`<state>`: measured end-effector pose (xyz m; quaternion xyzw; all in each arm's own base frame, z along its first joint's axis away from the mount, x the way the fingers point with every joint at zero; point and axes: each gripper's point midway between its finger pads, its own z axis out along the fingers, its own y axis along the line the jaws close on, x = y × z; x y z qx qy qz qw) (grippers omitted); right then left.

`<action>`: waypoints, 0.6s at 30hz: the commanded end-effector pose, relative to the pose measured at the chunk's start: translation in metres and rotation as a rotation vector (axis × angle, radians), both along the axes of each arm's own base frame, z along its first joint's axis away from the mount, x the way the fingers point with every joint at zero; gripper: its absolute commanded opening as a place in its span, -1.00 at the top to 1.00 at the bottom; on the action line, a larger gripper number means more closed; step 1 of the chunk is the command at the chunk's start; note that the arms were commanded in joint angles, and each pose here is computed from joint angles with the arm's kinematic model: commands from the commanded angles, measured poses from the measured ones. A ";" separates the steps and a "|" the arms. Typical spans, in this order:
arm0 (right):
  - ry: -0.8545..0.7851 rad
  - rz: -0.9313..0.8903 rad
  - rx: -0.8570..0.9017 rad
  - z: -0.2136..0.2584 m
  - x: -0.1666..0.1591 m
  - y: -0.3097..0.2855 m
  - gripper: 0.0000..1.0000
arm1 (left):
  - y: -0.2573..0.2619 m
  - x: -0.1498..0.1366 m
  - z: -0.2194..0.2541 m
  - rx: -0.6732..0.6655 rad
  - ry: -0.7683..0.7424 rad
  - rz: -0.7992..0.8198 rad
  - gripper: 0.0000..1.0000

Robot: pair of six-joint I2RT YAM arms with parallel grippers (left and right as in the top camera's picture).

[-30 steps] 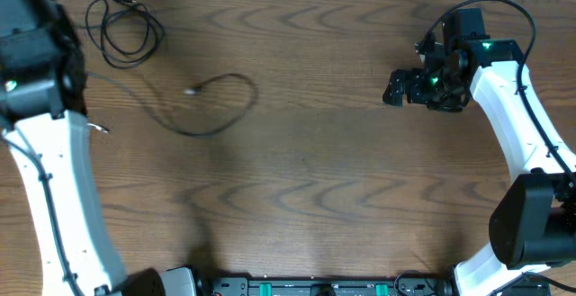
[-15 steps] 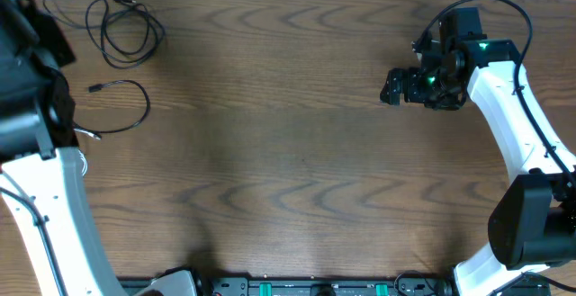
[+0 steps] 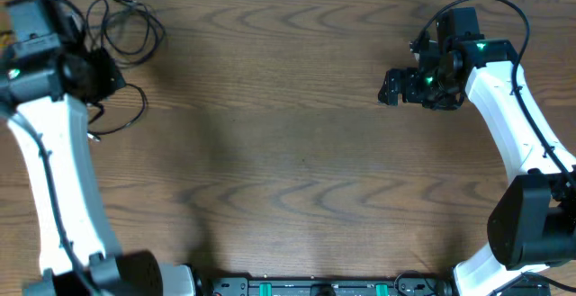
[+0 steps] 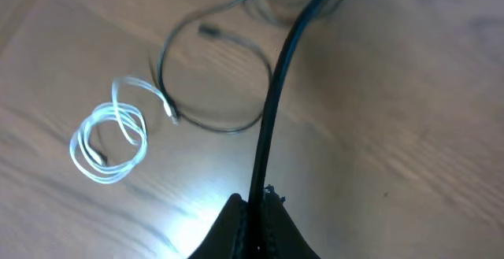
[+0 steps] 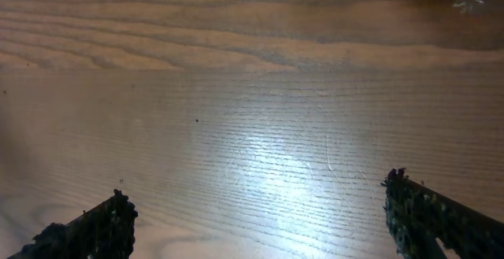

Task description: Untangle cables

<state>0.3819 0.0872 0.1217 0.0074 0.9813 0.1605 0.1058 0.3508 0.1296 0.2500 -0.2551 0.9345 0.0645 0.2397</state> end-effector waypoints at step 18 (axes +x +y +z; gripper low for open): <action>-0.005 0.018 0.007 0.000 -0.001 0.005 -0.98 | 0.015 -0.004 -0.103 -0.096 0.170 0.190 0.85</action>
